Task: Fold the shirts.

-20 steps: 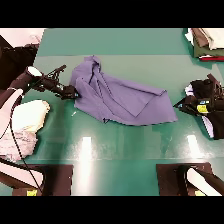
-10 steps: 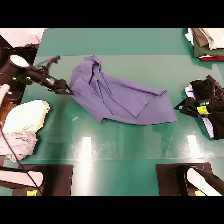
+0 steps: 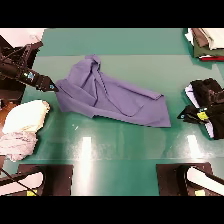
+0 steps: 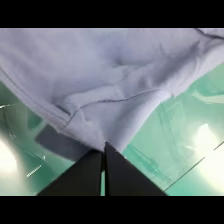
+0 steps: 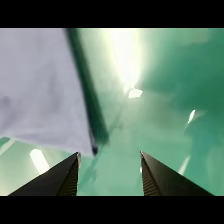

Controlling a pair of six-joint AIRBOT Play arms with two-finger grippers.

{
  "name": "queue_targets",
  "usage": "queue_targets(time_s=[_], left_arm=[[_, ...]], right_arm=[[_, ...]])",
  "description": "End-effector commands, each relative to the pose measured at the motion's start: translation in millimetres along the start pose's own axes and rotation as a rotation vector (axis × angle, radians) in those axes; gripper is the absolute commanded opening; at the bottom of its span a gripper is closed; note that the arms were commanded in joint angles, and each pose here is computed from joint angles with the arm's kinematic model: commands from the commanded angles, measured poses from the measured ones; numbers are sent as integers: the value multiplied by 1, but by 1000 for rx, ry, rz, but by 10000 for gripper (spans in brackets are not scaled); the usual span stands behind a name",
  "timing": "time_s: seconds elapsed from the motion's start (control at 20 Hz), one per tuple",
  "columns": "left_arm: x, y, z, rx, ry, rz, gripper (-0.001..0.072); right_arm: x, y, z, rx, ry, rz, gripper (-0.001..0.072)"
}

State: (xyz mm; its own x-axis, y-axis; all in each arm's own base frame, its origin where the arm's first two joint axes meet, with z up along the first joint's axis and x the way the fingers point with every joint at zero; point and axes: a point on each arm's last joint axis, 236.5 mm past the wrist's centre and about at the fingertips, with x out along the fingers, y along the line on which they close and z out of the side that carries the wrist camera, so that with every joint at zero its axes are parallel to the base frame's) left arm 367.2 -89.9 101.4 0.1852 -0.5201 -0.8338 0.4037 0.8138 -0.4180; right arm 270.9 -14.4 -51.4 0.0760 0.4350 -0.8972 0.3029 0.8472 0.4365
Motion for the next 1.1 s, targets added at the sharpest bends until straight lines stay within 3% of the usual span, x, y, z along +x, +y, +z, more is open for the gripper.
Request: queue_targets(time_s=[0.0, 0.55, 0.6, 0.7, 0.75, 0.8, 0.95, 1.05], left_arm=[[2, 0, -7, -24, 12, 2, 21], [9, 3, -11, -57, 21, -2, 21], [9, 3, -11, -57, 21, -2, 21], [9, 3, -11, -57, 21, -2, 21], [9, 3, -11, -58, 20, -2, 20], [8, 4, -10, -69, 12, 2, 20], [-19, -2, 17, -61, -121, 57, 19], [-71, -22, 51, 5, -286, 114, 20]], right_arm=[[26, 10, -2, 41, 91, 114, 432], [47, 20, -31, -80, 235, 1, 430], [48, 22, -31, -89, 234, -2, 392], [52, 28, -33, -122, 240, -9, 233], [54, 31, -33, -144, 240, -11, 58], [55, 36, -34, -161, 241, -9, 14], [32, 62, -23, -252, 151, -7, 12], [-21, 109, 6, -341, -52, 52, 12]])
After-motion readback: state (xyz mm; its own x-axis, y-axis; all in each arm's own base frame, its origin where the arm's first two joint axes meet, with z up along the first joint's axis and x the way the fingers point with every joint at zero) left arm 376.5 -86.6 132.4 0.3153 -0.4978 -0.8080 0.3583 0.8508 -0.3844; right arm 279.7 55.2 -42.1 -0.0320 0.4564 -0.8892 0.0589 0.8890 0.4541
